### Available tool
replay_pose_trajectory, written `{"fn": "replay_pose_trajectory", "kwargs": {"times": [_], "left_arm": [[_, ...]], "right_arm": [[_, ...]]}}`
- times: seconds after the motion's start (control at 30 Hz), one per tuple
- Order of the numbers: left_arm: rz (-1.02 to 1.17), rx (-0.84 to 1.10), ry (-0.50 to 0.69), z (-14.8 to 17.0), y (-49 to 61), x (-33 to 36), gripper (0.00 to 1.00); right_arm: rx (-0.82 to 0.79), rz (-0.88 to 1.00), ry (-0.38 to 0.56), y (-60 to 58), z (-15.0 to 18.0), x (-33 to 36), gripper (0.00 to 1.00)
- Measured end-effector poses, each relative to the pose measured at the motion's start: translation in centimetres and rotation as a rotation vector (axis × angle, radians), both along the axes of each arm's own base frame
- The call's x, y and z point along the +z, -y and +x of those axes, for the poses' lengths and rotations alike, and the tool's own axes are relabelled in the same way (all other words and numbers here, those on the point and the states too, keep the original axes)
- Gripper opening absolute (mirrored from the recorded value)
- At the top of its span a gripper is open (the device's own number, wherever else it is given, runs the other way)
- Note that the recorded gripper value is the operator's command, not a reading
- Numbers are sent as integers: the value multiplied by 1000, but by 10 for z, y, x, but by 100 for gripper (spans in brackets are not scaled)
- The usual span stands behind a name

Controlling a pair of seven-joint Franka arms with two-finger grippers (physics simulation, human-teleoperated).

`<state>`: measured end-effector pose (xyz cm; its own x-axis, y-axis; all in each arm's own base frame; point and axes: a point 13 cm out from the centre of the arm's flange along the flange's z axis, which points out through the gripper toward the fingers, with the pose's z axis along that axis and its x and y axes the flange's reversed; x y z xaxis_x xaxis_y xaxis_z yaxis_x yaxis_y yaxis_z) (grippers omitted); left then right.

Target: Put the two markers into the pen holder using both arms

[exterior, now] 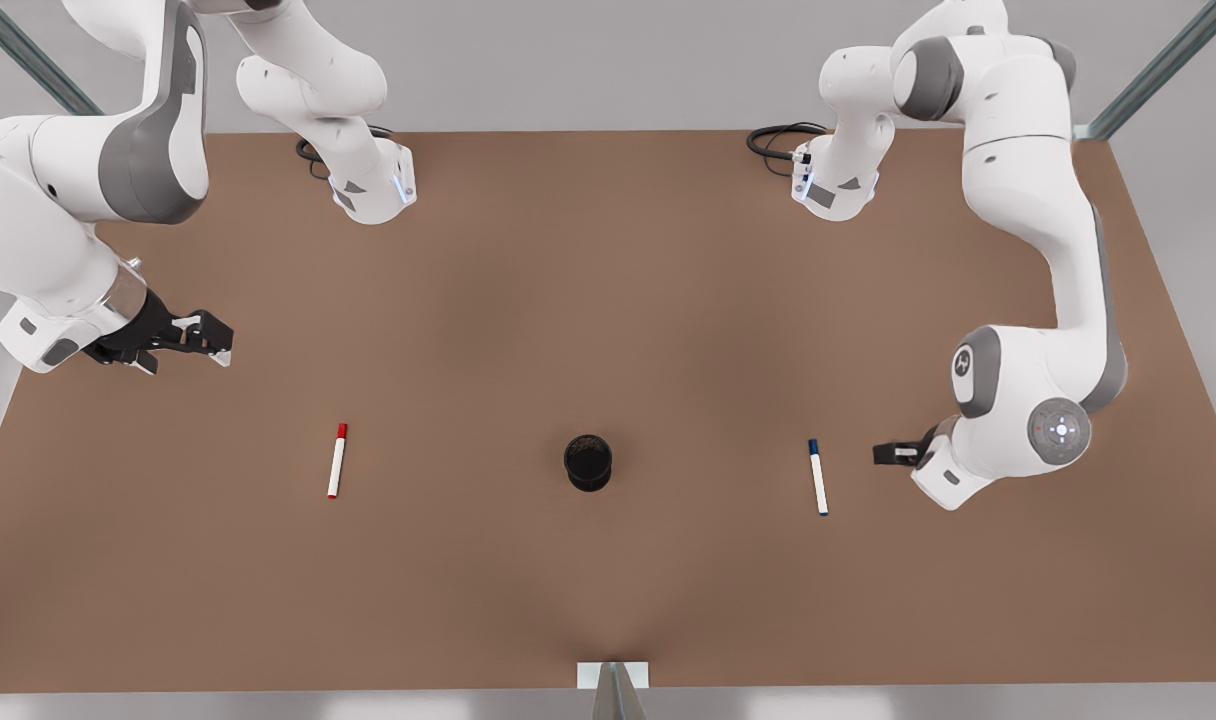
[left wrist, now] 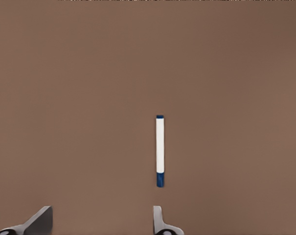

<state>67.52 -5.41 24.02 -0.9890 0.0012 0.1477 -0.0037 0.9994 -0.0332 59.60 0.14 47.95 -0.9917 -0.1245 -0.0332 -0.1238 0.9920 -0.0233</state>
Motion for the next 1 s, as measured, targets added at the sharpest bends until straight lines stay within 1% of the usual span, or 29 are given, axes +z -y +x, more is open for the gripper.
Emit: {"fn": "replay_pose_trajectory", "kwargs": {"times": [0.1, 0.27, 0.3, 0.33, 0.37, 0.43, 0.5, 0.6, 0.67, 0.83, 0.87, 0.9, 0.93, 0.97, 1.0], "left_arm": [[0, 1, 18, 8, 1, -30, 100], [-9, 7, 37, 6, 27, -79, 100], [-12, 16, 45, 8, 30, -88, 86], [-15, 25, 52, 11, 32, -95, 72], [-16, 32, 57, 13, 34, -103, 66], [-17, 42, 66, 15, 42, -116, 62], [-17, 50, 75, 17, 50, -128, 62], [-15, 70, 82, 19, 56, -147, 62], [-14, 84, 89, 21, 58, -156, 56], [-10, 111, 102, 27, 63, -174, 56], [-8, 115, 100, 26, 63, -179, 56], [-6, 119, 98, 26, 64, -182, 56], [-5, 120, 100, 27, 66, -185, 55], [-4, 123, 100, 27, 67, -188, 53], [-3, 127, 100, 28, 68, -190, 52]], "right_arm": [[1, 0, 0, 1, 0, 0, 100], [6, 0, -4, -1, 1, -3, 100], [8, -1, -13, -3, 5, -11, 100], [10, -1, -35, -7, 10, -28, 100], [22, -2, -74, -18, 19, -61, 100], [65, -9, -151, -56, 41, -152, 100], [56, -14, -193, -61, 54, -232, 100], [-23, -13, -219, -21, 48, -311, 100], [-59, -8, -192, -4, 56, -339, 100], [-94, 1, -145, 0, 70, -394, 100], [-100, 3, -134, 0, 72, -402, 98], [-105, 4, -124, 0, 74, -408, 84], [-110, 7, -117, 0, 76, -414, 77], [-114, 8, -113, -1, 76, -418, 74], [-118, 9, -108, -2, 77, -421, 74]]}}
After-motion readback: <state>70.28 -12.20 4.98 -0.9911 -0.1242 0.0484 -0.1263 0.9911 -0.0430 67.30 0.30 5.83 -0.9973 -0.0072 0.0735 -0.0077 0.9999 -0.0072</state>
